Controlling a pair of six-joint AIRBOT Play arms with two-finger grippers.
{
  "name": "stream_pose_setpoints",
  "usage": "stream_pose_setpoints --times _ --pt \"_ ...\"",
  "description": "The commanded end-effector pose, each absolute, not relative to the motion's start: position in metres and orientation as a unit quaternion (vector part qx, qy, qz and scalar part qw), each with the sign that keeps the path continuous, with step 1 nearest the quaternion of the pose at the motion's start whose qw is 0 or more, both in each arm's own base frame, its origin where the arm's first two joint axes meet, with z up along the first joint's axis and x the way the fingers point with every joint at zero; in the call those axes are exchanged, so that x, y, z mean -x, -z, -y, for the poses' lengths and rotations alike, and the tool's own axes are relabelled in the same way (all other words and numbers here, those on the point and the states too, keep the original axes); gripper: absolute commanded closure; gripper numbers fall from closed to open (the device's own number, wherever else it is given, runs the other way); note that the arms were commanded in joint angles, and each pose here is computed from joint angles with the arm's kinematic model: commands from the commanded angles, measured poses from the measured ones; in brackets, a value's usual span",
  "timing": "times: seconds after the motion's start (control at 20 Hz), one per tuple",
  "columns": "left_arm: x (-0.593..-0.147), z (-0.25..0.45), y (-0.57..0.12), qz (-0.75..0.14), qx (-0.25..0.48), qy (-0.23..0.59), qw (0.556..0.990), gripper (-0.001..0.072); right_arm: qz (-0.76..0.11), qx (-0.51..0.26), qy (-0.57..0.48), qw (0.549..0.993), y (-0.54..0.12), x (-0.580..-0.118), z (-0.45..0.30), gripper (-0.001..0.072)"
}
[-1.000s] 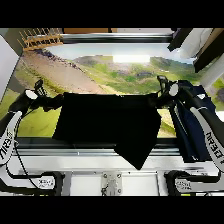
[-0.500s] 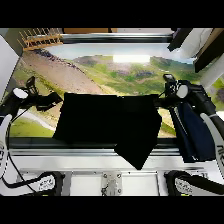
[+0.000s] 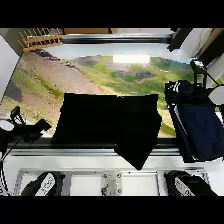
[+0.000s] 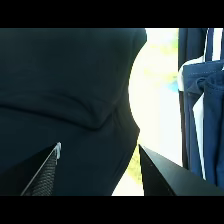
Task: Fold the clothes and pants, and hang the long-sleeved shirts on hangers.
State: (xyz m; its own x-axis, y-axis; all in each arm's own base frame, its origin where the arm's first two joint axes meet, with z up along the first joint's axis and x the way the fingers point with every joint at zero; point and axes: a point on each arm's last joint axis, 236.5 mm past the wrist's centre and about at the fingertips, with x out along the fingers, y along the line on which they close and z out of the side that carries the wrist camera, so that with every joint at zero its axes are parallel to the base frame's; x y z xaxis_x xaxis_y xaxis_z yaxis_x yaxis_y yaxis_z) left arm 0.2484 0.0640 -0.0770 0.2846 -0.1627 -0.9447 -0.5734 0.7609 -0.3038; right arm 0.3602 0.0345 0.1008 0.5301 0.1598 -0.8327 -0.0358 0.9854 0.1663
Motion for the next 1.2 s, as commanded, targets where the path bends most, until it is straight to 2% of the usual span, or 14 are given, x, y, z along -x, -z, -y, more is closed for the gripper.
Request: stream_pose_setpoints --times 0.0,0.2,0.45,0.5,0.65,0.85,1.0,1.15 --pt "-0.222 -0.050 0.106 -0.578 0.384 -0.161 0.702 0.0145 -0.474 -0.076 -0.065 0.875 -0.108 -0.357 -0.040 0.0182" --pt "-0.237 -0.033 0.123 -0.586 0.422 -0.149 0.675 0.0146 -0.474 -0.080 -0.068 0.874 -0.109 -0.357 -0.042 0.0182" --pt "-0.269 -0.010 0.129 -0.605 0.395 -0.113 0.682 0.0147 -0.480 -0.078 -0.067 0.871 -0.106 -0.355 -0.042 0.0181" --pt "-0.273 -0.006 0.128 -0.608 0.391 -0.108 0.683 0.0247 -0.488 -0.074 -0.065 0.867 -0.103 -0.351 -0.039 0.0182" --pt "-0.280 0.002 0.121 -0.608 0.375 -0.091 0.694 0.0707 -0.531 -0.081 -0.045 0.843 -0.081 -0.327 -0.023 0.0181" --pt "-0.266 0.006 0.111 -0.594 0.366 -0.083 0.711 0.0703 -0.624 -0.143 -0.008 0.768 -0.007 -0.256 -0.006 0.0181" --pt "-0.257 0.010 0.104 -0.585 0.362 -0.076 0.722 0.0704 -0.684 -0.245 -0.023 0.687 0.056 -0.200 -0.042 0.0181" --pt "-0.256 0.011 0.097 -0.573 0.359 -0.074 0.733 0.0703 -0.702 -0.304 -0.051 0.642 0.090 -0.168 -0.083 0.0183"
